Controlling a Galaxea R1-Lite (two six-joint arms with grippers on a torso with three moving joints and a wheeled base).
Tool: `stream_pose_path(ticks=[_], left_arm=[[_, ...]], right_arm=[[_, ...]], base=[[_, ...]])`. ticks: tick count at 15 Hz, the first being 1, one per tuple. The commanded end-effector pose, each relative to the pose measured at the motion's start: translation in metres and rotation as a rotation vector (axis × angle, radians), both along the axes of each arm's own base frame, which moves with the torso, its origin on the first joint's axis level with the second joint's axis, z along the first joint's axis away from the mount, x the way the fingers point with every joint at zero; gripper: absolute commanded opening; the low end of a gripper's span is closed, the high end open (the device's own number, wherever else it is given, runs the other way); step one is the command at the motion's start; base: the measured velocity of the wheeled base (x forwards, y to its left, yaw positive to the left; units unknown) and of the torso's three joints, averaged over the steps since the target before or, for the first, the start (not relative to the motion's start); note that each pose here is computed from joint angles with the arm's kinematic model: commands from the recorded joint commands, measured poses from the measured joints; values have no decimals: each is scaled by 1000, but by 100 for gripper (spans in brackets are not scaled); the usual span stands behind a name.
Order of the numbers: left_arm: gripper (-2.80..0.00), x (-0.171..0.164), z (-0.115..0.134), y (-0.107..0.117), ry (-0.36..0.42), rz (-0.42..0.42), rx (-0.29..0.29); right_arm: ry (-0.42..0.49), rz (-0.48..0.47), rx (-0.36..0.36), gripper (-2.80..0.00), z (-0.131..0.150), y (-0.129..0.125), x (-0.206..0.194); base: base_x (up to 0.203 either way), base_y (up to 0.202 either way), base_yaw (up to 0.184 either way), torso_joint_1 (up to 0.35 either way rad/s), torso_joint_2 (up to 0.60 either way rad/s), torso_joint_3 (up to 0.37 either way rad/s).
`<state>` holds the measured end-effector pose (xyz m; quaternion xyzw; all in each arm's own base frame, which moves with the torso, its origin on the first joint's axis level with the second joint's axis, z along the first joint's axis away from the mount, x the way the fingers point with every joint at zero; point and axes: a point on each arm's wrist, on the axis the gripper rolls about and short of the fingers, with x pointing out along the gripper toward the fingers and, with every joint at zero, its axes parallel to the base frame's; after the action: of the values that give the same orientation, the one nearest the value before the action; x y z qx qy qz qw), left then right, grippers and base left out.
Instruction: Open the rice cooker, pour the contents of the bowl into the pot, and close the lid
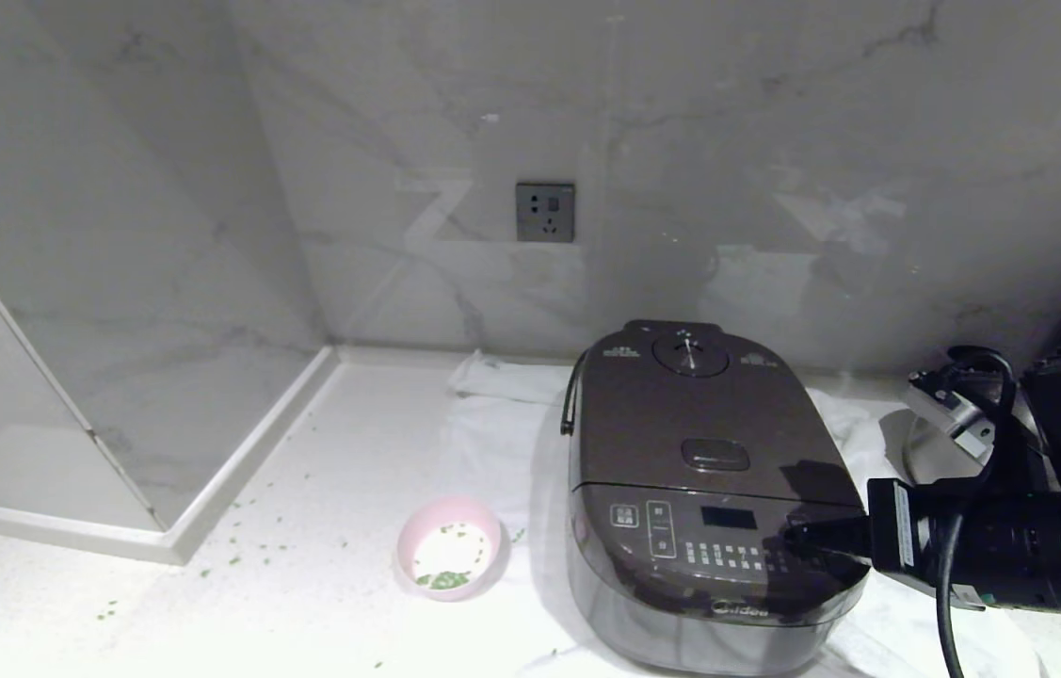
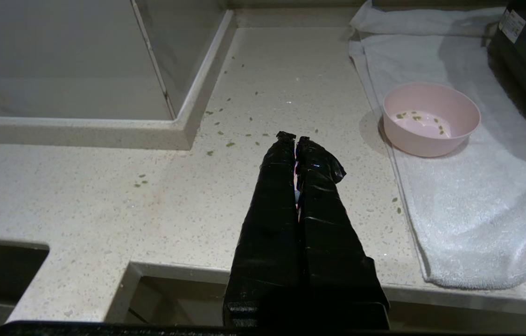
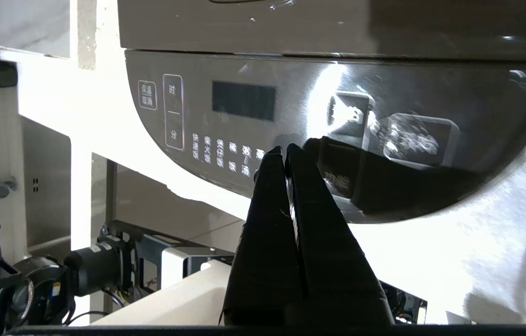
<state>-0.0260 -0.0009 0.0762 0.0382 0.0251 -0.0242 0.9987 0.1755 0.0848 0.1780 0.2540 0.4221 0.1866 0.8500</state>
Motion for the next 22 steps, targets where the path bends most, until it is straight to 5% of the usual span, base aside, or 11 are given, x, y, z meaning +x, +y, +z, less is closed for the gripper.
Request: stream_pose_path(ticks=[1, 14, 22], left_arm=[[-280, 0, 0, 0, 2, 0, -1], [-280, 0, 0, 0, 2, 0, -2], [-280, 0, 0, 0, 2, 0, -2]], right_arm=[[-17, -15, 1, -280, 3, -3, -6], [-9, -157, -97, -280, -11, -31, 1], [41, -94, -49, -280, -17, -29, 7]], base=[[0, 0, 0, 0, 0, 0], [0, 0, 0, 0, 0, 0], [0, 0, 0, 0, 0, 0]])
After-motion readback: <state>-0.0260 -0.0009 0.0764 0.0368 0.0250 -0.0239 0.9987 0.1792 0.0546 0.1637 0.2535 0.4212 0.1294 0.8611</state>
